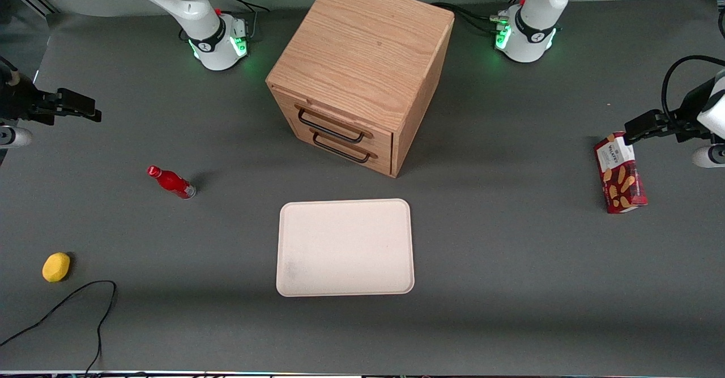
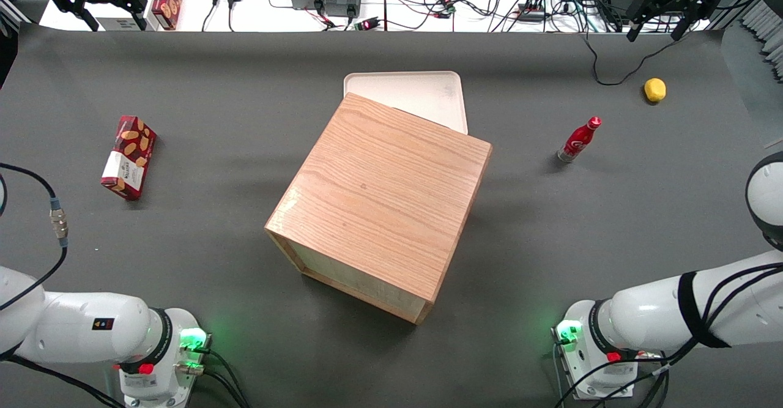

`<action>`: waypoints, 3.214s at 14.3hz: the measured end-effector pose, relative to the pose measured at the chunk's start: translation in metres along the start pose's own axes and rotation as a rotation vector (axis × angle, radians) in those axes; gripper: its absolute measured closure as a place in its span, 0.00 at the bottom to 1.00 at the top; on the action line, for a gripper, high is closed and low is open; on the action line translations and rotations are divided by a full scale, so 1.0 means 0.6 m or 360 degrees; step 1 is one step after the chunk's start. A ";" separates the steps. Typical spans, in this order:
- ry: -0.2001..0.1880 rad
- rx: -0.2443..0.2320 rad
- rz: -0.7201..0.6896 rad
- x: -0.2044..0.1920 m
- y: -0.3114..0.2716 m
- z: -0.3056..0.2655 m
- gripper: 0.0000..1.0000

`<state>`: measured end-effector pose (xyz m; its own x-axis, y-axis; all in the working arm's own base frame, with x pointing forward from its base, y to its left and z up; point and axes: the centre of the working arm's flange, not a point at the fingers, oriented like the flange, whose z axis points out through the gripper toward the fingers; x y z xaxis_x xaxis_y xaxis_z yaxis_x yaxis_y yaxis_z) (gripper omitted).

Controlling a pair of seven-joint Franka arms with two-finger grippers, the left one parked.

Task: Open upper drawer

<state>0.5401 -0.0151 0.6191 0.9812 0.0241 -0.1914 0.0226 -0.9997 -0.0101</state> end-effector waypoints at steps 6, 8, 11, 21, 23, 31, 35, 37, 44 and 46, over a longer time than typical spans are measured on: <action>-0.0024 0.0010 0.0007 0.002 0.004 0.006 0.00; -0.0027 0.0019 0.0003 0.006 0.002 0.008 0.00; -0.0050 0.0023 -0.0001 0.019 -0.001 0.020 0.00; -0.0104 0.0123 -0.0096 0.026 -0.057 0.021 0.00; -0.0120 0.0116 -0.0144 0.034 -0.086 0.029 0.00; -0.0107 0.0193 -0.0360 0.081 -0.227 0.060 0.00; -0.0086 0.0153 -0.0545 0.097 -0.362 0.105 0.00; -0.0061 0.0164 -0.0603 0.107 -0.410 0.128 0.00; -0.0046 0.0172 -0.0916 0.094 -0.578 0.206 0.00; -0.0074 0.0162 -0.1025 0.091 -0.607 0.231 0.00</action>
<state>0.5588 0.3510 0.4760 0.7678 0.6208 -0.1583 0.5829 -0.7794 -0.2295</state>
